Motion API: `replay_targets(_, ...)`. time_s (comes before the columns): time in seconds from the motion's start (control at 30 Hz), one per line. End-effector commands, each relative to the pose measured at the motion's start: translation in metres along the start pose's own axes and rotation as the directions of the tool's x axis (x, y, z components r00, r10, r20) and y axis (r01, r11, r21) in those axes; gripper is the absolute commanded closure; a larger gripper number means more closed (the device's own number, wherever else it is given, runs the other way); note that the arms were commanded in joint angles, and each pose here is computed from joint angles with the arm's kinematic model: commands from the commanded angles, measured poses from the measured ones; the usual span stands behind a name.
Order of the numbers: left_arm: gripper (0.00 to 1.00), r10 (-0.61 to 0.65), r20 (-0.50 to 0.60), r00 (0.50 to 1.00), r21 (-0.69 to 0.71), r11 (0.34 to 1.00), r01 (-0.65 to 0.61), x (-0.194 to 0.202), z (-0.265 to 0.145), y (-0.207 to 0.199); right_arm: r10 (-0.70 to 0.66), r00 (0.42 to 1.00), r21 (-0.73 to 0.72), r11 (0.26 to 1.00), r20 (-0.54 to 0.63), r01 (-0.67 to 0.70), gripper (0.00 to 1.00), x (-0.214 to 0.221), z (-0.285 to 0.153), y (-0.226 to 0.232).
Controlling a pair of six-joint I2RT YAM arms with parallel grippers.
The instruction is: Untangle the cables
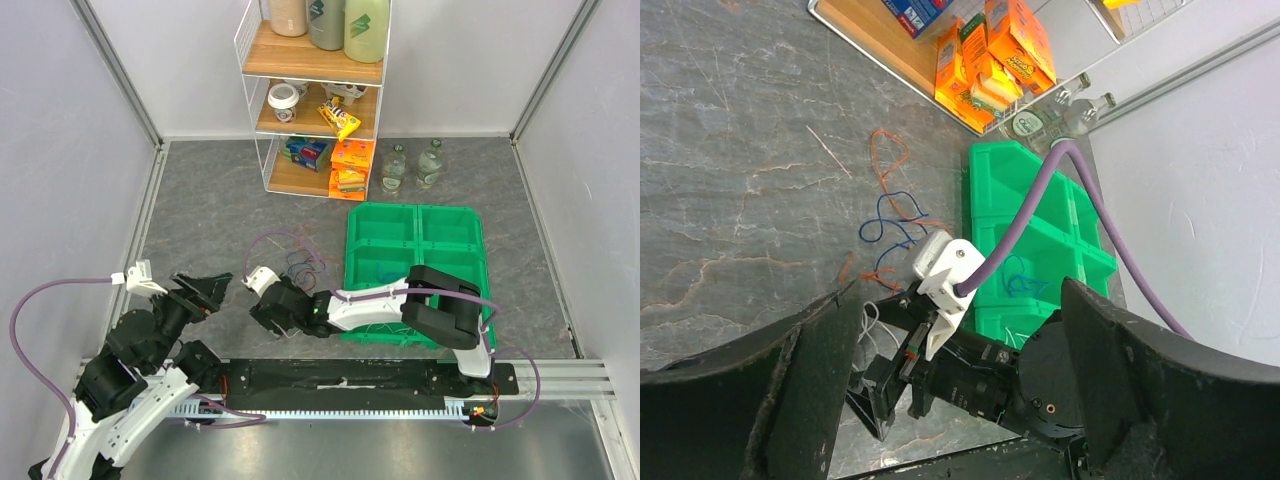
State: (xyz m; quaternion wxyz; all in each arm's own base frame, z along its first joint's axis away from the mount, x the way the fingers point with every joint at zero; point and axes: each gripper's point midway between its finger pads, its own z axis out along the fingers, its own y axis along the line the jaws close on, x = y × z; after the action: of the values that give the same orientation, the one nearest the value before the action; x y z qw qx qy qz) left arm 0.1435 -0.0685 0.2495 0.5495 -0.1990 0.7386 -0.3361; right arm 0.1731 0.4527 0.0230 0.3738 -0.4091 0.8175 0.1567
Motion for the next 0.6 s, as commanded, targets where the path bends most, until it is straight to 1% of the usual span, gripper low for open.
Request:
replay_targets(0.0, 0.14, 0.016, 0.021, 1.000, 0.012, 1.000, -0.016, -0.008, 0.001, -0.007, 0.027, 1.000, -0.016, 0.999, -0.004, -0.028, 0.21, 0.006, 0.007, 0.004)
replay_targets(0.07, 0.14, 0.013, 0.015, 1.000, 0.016, 1.000, -0.013, -0.006, 0.002, -0.008, 0.037, 0.999, -0.029, 0.999, -0.026, -0.038, 0.28, 0.016, 0.011, 0.007)
replay_targets(0.17, 0.14, 0.010, 0.003, 1.000, 0.013, 1.000, -0.010, -0.002, 0.004, -0.007, 0.057, 0.998, -0.057, 0.997, -0.040, -0.059, 0.45, 0.021, 0.009, 0.014)
replay_targets(0.23, 0.14, 0.013, 0.000, 1.000, 0.010, 1.000, -0.013, 0.000, 0.006, -0.006, 0.055, 0.998, -0.057, 0.997, -0.026, -0.057, 0.52, 0.019, 0.003, 0.014)
replay_targets(0.4, 0.14, 0.029, 0.017, 0.999, 0.009, 1.000, -0.029, -0.005, 0.009, -0.008, 0.045, 0.998, -0.045, 0.998, 0.036, -0.043, 0.75, -0.011, -0.017, 0.010)
replay_targets(0.5, 0.15, 0.031, 0.014, 0.999, 0.008, 0.999, -0.031, -0.005, 0.011, -0.010, 0.046, 0.995, -0.044, 0.998, 0.085, -0.043, 0.95, -0.032, -0.035, 0.006)
replay_targets(0.53, 0.15, 0.032, 0.010, 0.999, 0.005, 0.999, -0.032, -0.004, 0.011, -0.010, 0.055, 0.993, -0.049, 0.998, 0.104, -0.050, 1.00, -0.039, -0.042, 0.005)
replay_targets(0.57, 0.15, 0.031, 0.004, 1.000, 0.003, 1.000, -0.031, -0.002, 0.012, -0.009, 0.064, 0.990, -0.055, 0.997, 0.124, -0.058, 1.00, -0.045, -0.050, 0.004)
